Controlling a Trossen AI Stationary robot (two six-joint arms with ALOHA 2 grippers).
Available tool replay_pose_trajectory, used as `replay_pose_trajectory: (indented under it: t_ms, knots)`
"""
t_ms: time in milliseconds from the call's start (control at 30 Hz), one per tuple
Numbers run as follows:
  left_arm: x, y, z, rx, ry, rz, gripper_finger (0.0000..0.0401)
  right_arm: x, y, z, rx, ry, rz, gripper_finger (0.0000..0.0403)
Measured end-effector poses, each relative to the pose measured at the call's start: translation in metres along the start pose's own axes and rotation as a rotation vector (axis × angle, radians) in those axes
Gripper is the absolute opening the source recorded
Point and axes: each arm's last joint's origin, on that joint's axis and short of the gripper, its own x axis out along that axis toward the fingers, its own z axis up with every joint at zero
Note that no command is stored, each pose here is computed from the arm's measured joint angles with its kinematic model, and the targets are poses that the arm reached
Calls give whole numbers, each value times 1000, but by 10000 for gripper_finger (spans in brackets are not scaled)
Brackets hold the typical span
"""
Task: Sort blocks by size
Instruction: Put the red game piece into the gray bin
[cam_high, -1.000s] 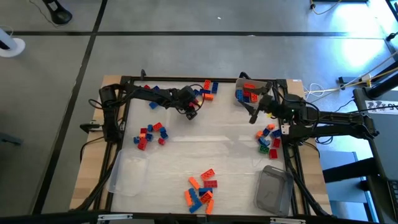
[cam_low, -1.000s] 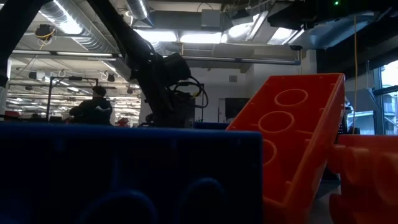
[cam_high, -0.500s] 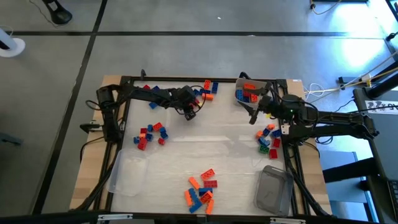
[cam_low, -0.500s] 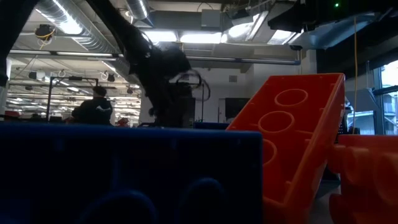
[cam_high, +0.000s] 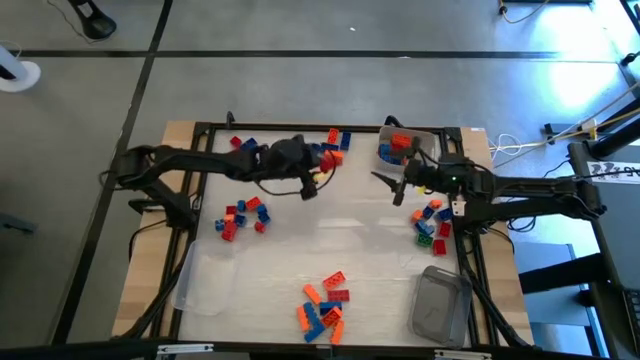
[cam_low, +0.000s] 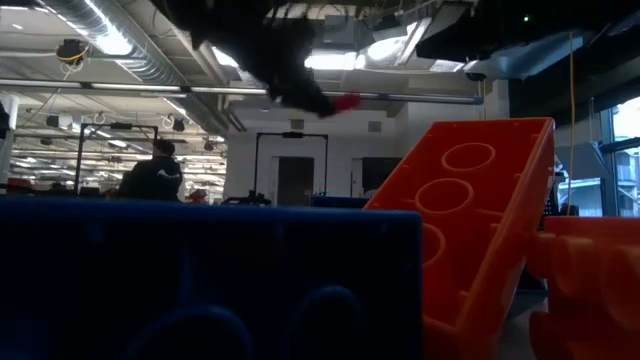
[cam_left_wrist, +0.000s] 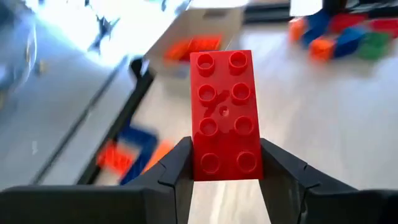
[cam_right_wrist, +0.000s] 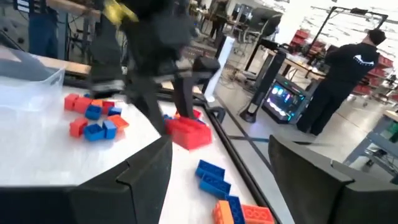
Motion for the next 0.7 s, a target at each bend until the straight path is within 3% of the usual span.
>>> replay_pose_trajectory:
  t_ms: [233,700]
  knots:
    - [-9,-27,14,145,-110,-56,136,14,6,-2,2,-46,75,264]
    - [-13,-36,20,167,-167,-70,138,30,15,-7,1,-94,196,264]
